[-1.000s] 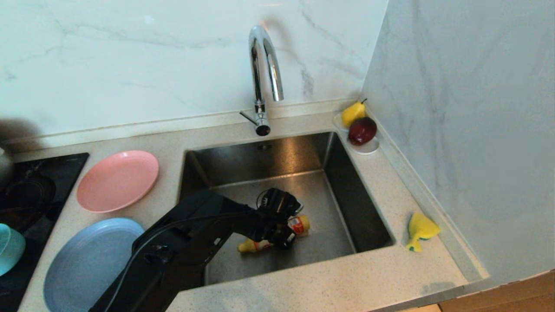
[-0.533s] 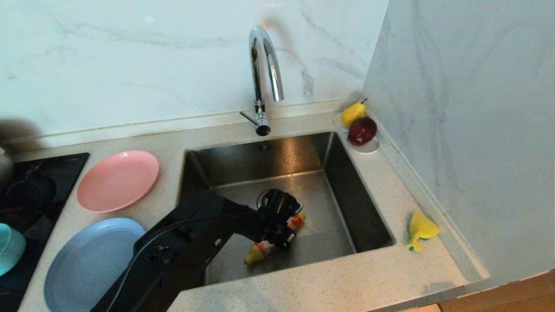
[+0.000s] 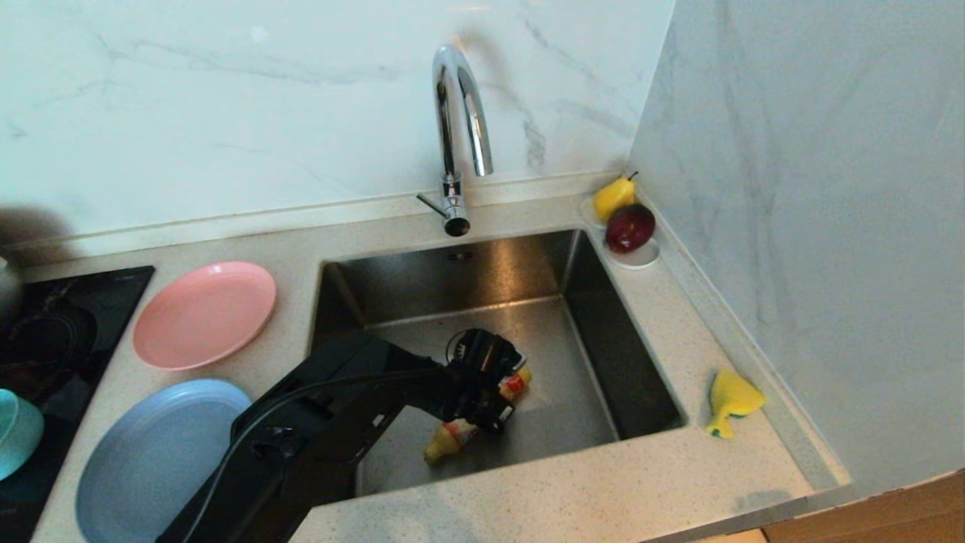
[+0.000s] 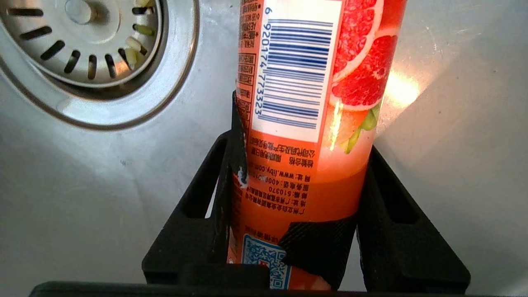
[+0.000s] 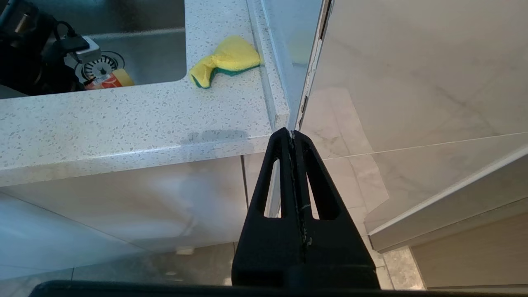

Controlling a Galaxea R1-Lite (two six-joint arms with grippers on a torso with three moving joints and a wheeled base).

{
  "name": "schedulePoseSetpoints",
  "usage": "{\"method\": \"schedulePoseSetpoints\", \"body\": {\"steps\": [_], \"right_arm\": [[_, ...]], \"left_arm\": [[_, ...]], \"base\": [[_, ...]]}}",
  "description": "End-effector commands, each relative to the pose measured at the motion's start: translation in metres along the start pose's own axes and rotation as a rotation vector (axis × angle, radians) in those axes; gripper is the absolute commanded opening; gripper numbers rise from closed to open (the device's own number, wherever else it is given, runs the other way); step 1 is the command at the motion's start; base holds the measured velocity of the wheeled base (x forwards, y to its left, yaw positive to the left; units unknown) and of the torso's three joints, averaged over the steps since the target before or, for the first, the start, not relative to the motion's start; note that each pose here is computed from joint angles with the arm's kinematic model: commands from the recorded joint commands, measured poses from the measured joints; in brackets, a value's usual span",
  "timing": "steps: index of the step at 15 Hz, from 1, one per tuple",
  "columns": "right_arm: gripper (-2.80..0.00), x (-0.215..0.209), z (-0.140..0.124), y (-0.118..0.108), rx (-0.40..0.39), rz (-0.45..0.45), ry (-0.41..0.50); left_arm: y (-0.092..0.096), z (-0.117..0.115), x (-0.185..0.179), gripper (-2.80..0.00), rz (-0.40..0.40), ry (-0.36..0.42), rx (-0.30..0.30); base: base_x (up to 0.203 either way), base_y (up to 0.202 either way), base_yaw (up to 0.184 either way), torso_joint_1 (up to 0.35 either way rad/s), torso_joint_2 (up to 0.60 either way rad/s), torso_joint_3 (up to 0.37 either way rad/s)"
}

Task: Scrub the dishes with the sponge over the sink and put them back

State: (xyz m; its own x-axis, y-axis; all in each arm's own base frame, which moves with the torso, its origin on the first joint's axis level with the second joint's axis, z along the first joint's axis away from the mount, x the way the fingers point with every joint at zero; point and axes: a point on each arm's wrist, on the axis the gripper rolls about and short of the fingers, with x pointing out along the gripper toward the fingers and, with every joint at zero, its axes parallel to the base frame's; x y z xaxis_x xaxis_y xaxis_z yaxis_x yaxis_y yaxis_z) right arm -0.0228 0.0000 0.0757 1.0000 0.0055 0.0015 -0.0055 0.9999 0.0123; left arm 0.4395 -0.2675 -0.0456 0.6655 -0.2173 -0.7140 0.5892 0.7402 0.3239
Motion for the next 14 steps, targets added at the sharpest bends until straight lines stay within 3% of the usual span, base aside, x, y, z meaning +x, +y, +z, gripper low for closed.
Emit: {"method": "schedulePoseSetpoints", "body": {"steps": [1, 14], "right_arm": [[-2.80, 0.0000, 0.0001, 0.0000, 0.000, 0.001, -0.002], [-2.80, 0.0000, 0.0000, 0.0000, 0.000, 0.001, 0.000]], "left_arm": [[0.0039, 0.0066, -0.0089, -2.80, 0.008, -0.015, -0.005], [0.0033, 0.0080, -0.0124, -2.80, 0.008, -0.018, -0.005]], "base": [[0.000, 0.000, 0.000, 0.000, 0.00, 0.000], [0.000, 0.000, 0.000, 0.000, 0.00, 0.000]]}}
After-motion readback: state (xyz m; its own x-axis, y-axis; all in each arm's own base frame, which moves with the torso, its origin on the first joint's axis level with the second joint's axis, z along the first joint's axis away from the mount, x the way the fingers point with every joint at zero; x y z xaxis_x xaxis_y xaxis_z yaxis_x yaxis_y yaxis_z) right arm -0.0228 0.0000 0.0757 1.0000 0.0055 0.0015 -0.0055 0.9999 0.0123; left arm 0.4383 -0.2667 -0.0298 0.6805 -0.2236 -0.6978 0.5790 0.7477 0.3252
